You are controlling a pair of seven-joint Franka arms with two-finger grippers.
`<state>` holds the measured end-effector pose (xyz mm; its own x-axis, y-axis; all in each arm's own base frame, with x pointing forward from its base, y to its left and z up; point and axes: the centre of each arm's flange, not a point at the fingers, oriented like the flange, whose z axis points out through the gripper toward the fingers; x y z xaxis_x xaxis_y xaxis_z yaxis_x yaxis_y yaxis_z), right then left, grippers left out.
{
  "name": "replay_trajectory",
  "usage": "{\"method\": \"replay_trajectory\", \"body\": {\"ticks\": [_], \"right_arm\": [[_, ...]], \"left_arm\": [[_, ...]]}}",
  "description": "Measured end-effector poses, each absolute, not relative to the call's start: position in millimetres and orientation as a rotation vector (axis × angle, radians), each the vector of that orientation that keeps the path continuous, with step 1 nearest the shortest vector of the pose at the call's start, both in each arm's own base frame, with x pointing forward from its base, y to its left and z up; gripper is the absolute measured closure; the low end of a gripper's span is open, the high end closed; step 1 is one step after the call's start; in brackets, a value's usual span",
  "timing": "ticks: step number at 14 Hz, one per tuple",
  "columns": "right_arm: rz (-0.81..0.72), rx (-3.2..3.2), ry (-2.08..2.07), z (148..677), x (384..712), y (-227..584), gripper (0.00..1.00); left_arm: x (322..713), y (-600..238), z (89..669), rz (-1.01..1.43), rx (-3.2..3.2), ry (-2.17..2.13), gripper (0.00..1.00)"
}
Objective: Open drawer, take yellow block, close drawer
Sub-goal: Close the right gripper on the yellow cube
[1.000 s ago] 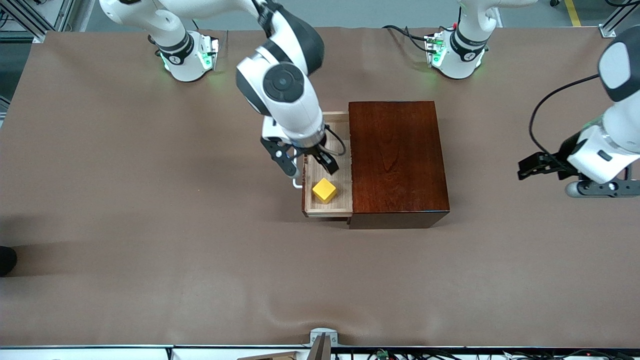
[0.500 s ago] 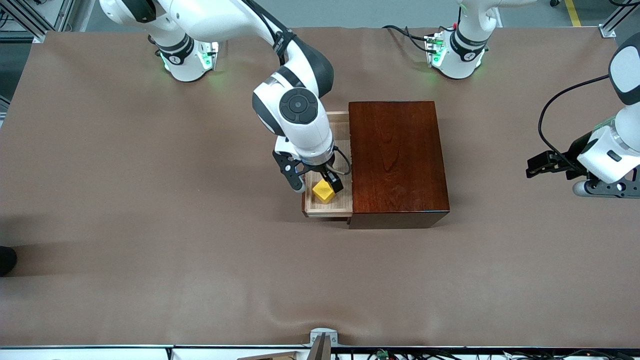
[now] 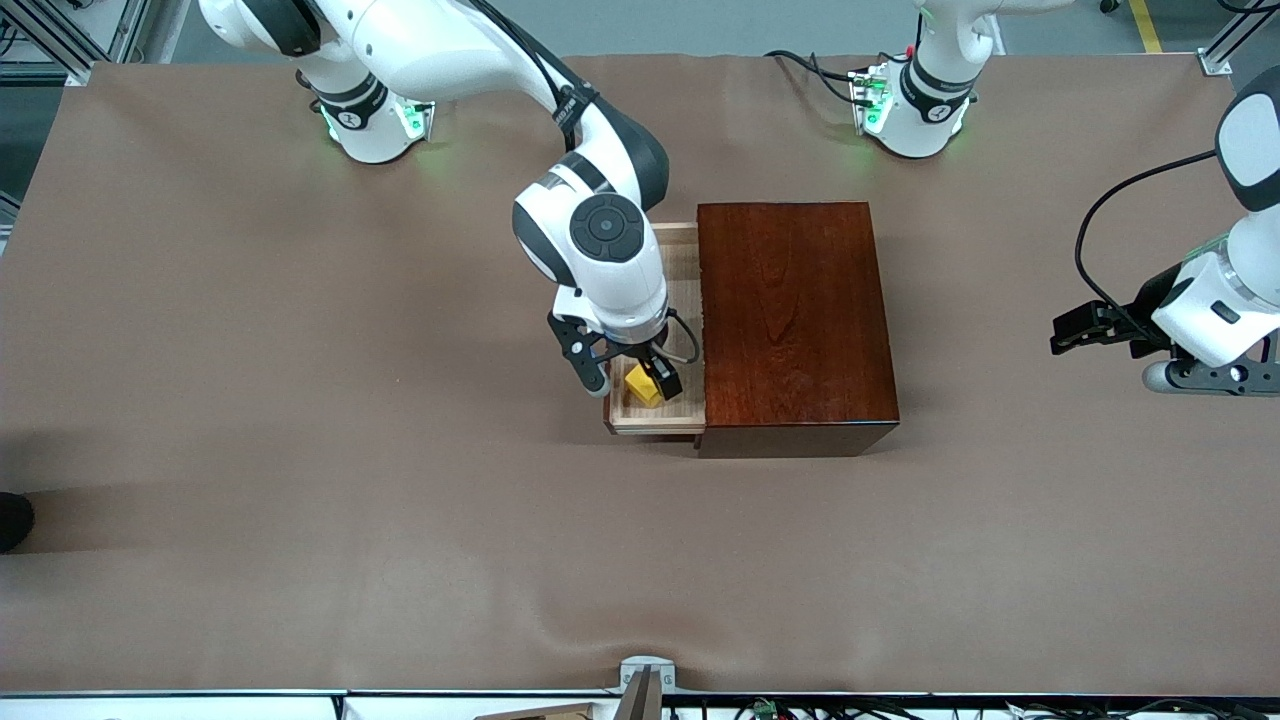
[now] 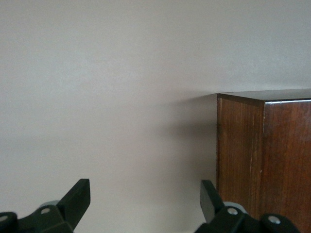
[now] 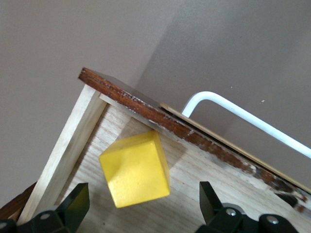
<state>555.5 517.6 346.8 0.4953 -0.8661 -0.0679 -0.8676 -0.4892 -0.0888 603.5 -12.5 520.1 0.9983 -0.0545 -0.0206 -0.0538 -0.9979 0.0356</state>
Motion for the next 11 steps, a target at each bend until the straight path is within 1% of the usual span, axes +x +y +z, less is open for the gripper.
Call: {"method": "replay_trajectory", "body": {"ticks": [7,8,9,10,11], "right_arm": [[-0.010,-2.627,1.503,323.0,554.4,524.2,0.00],[-0.016,-2.632,1.500,321.5,553.8,524.8,0.05],[-0.021,-2.635,1.498,321.1,553.6,524.9,0.06],[-0.025,-2.637,1.496,321.1,553.7,524.8,0.14],[-0.028,-2.639,1.493,321.1,553.9,524.6,0.27]], "left_arm": [[603.2,-12.6,520.0,-0.035,3.105,-0.085,0.00],[602.4,-12.3,521.0,-0.038,3.105,-0.084,0.00],[600.9,-11.7,523.5,-0.039,3.105,-0.083,0.00],[598.1,-10.9,528.3,-0.042,3.105,-0.081,0.00],[593.4,-9.9,535.5,-0.047,3.106,-0.081,0.00]]}}
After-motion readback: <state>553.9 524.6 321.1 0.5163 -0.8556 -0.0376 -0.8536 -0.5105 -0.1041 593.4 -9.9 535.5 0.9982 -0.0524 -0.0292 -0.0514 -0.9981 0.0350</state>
